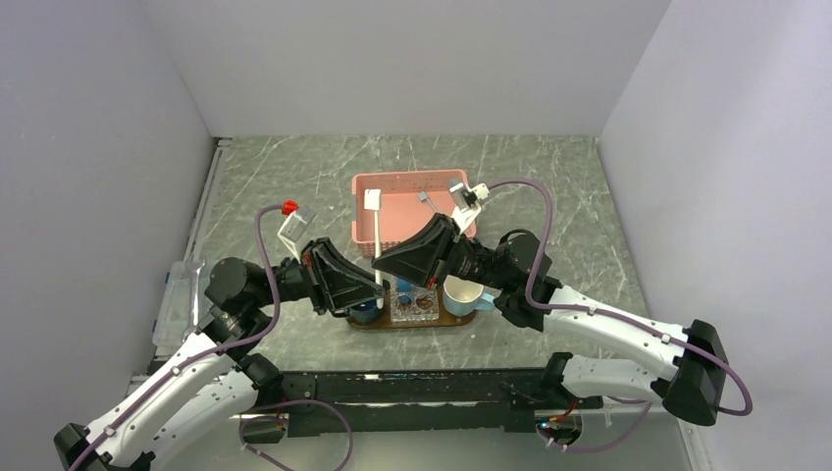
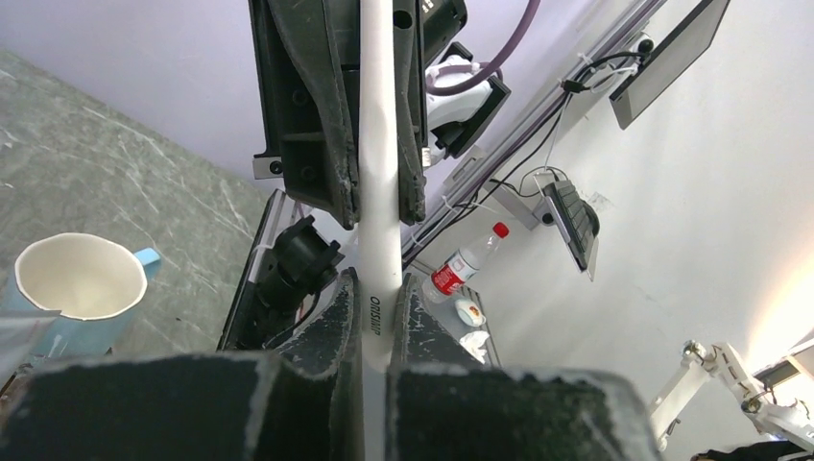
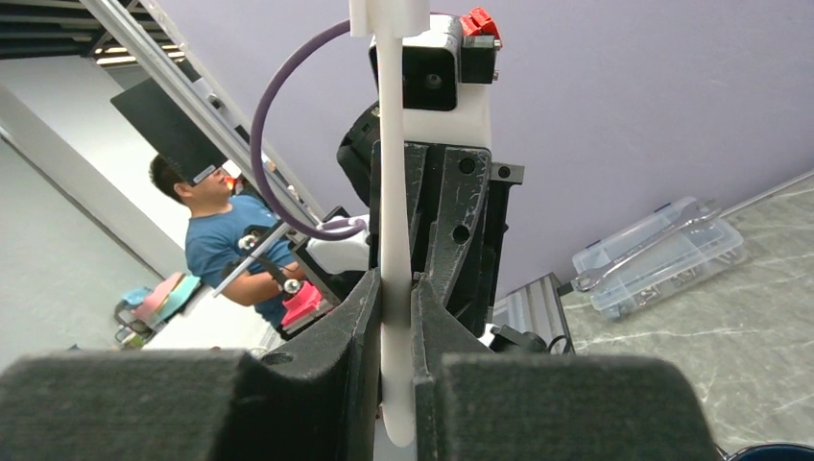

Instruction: Prepare toiletry sets of a toothbrush and toothpaste on the tray

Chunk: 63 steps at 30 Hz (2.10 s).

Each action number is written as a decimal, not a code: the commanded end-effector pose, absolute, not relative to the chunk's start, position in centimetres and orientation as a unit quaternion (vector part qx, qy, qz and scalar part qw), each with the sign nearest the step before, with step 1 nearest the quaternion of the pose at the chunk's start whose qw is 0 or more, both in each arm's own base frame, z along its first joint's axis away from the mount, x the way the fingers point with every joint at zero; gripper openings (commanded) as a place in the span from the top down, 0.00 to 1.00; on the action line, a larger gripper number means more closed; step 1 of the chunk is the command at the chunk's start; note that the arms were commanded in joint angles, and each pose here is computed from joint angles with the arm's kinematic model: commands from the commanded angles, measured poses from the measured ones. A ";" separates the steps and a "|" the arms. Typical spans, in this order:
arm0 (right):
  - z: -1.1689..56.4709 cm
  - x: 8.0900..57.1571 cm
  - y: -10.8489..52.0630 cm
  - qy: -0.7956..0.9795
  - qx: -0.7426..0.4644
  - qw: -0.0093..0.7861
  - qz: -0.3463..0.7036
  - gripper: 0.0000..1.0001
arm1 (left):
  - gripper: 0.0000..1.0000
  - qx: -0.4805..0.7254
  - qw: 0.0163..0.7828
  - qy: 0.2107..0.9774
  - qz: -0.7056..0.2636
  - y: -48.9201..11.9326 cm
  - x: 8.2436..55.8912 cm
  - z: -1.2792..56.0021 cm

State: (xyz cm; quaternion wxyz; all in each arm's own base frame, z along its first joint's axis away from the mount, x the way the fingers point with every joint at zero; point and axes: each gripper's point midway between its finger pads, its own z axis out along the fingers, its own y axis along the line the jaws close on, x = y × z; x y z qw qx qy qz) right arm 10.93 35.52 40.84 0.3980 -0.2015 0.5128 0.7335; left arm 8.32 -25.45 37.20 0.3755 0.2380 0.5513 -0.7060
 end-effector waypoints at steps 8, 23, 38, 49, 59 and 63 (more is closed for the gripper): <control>42.0 11.1 34.6 0.532 -0.221 0.440 0.689 0.61 | 1.00 0.248 0.390 0.560 -0.688 -25.3 8.3 37.3; 38.0 12.0 31.4 0.652 -0.298 0.455 0.528 0.37 | 1.00 0.284 0.354 0.635 -0.625 -24.6 7.6 32.6; 37.9 10.9 29.1 0.679 -0.354 0.437 0.472 0.24 | 1.00 0.345 0.267 0.671 -0.599 -23.1 4.4 27.8; 36.8 10.4 30.7 0.686 -0.371 0.381 0.497 0.24 | 1.00 0.386 0.239 0.680 -0.576 -21.7 2.6 25.5; 36.0 9.7 32.1 0.680 -0.389 0.329 0.527 0.38 | 1.00 0.401 0.234 0.679 -0.569 -21.2 2.0 24.8; 35.6 9.7 32.5 0.681 -0.393 0.315 0.531 0.49 | 1.00 0.404 0.232 0.676 -0.571 -21.1 1.8 24.7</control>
